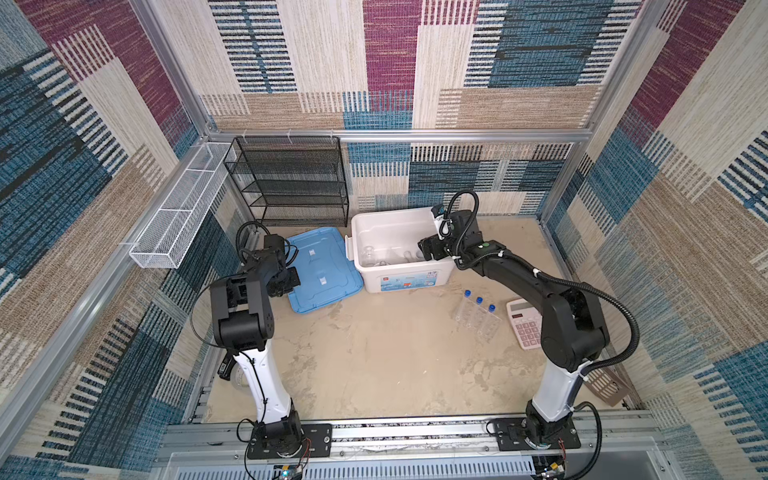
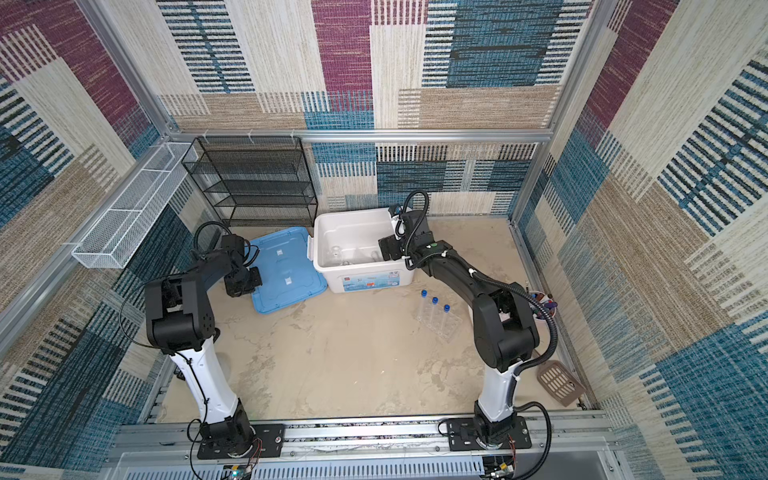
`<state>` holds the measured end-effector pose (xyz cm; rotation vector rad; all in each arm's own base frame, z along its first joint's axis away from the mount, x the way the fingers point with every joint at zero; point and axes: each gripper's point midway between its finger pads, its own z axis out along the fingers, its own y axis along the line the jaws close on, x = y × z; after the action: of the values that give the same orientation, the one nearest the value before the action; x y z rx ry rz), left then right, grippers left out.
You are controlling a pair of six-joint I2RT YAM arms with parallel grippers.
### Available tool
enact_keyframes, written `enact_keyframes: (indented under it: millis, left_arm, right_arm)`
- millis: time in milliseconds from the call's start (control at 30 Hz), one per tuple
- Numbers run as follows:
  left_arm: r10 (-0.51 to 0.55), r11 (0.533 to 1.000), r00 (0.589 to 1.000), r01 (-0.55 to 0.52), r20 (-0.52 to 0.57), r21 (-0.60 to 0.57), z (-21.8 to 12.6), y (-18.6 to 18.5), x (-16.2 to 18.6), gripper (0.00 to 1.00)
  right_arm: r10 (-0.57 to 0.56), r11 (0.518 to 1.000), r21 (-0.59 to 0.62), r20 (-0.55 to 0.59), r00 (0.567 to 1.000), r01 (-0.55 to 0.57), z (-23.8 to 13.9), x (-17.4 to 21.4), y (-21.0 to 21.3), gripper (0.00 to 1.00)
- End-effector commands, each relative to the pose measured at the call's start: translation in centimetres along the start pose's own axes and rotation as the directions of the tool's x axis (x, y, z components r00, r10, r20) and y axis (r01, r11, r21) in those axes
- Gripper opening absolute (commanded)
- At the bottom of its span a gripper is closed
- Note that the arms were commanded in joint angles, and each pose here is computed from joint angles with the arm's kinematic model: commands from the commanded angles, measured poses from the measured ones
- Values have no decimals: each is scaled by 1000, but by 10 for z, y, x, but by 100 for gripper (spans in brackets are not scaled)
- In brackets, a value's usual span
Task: Organize the chemistry lab equipment
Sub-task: 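Lower the left gripper onto the blue lid's edge nearest the robot and pinch it, then lift the blue lid's edge with the left gripper, tilting it upright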
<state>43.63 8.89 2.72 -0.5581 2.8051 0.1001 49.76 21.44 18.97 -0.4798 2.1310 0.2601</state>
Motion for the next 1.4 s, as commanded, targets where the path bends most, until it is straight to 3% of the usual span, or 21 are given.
enact_keyframes:
  millis: [0,300,700,1367]
  left_arm:
    - [25,998,998,-28,-50,-51,-1,11,14,0]
    - [10,997,999,-14,-52,-71,-14,16,19,0]
    - [-19,992,1000,20,11,-128,-56,32,26,0]
    - [-44,993,978,64,203,-98,-138,44,33,0]
  right_arm:
    - [18,1000,21,-47,999,-17,1,14,-7,95]
    - [27,1000,5,-36,999,-27,0,10,-5,95]
    - [29,999,-33,-15,999,-29,-11,1,2,95]
    - [55,993,-103,24,998,-52,-26,-11,14,97]
